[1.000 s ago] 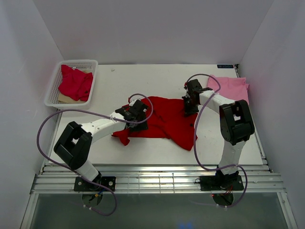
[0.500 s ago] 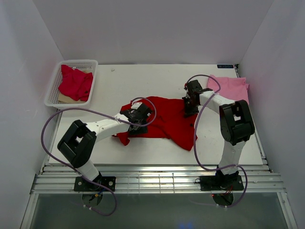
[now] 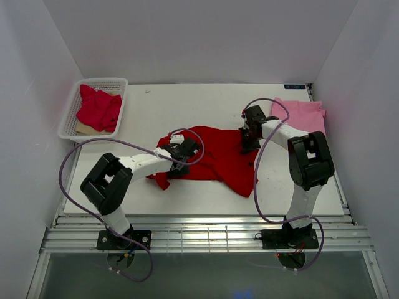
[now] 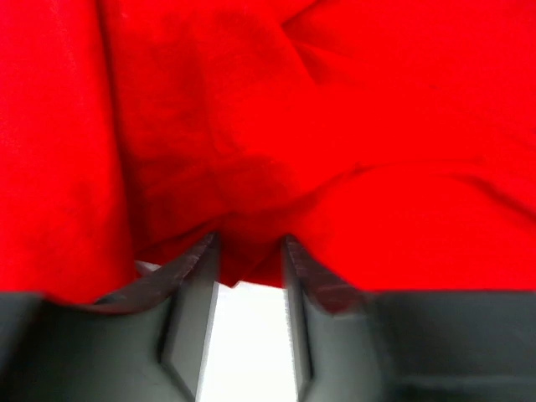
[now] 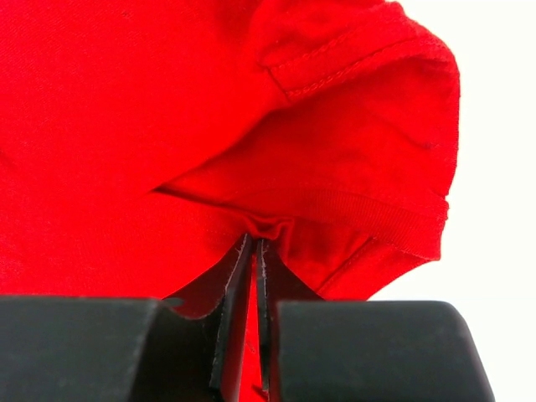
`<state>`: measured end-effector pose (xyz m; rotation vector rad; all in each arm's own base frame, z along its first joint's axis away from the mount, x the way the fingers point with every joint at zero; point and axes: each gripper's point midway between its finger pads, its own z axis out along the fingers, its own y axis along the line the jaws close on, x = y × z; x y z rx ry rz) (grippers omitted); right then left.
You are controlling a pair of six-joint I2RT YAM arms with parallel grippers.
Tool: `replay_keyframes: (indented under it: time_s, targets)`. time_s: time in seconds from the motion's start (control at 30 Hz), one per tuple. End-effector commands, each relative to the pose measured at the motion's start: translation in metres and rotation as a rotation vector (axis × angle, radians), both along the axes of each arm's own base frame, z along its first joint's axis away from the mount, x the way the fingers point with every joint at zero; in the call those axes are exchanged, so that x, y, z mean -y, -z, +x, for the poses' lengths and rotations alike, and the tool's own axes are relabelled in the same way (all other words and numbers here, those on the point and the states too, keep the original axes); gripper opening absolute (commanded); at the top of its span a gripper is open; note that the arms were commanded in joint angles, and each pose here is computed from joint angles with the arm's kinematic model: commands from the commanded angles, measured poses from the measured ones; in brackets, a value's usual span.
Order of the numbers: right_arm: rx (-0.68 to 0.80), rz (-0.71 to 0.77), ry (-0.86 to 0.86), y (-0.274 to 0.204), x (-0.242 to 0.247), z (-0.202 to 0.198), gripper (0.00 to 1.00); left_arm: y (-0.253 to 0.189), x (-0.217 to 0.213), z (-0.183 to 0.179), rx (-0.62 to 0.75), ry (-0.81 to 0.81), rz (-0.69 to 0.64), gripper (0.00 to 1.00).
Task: Fold and stack the t-shirts
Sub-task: Flatten out the tshirt
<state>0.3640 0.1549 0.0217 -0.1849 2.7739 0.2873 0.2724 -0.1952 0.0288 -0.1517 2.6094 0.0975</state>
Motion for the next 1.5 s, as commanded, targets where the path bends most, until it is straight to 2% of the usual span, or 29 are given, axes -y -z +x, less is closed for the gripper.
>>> replay_keyframes:
  time_s: [0.0, 0.07, 0.1, 0.2, 0.33, 0.7, 1.47]
  targets:
    - [-0.005, -0.008, 0.006, -0.005, 0.006, -0.008, 0.11, 0.003, -0.003, 0.002, 0.013, -0.003, 0.025, 0.43]
    - [-0.004, -0.013, 0.016, -0.005, 0.008, -0.008, 0.11, 0.004, -0.004, 0.002, 0.013, -0.004, 0.028, 0.37]
    - [0.002, -0.011, 0.021, -0.008, 0.010, -0.007, 0.11, 0.003, -0.004, 0.001, 0.014, 0.000, 0.030, 0.29]
    - [0.007, -0.015, 0.045, -0.011, 0.016, -0.005, 0.11, 0.000, -0.005, 0.003, 0.028, -0.003, 0.032, 0.17]
    - [-0.001, -0.001, 0.088, -0.009, 0.029, -0.001, 0.11, -0.006, -0.004, 0.005, 0.041, -0.002, 0.022, 0.12]
    - [0.015, 0.012, 0.094, -0.018, 0.030, 0.011, 0.24, -0.015, -0.003, 0.004, 0.048, -0.002, 0.005, 0.09]
    - [0.011, -0.023, 0.082, -0.020, 0.038, 0.011, 0.29, -0.013, -0.002, 0.000, 0.033, -0.002, -0.010, 0.07]
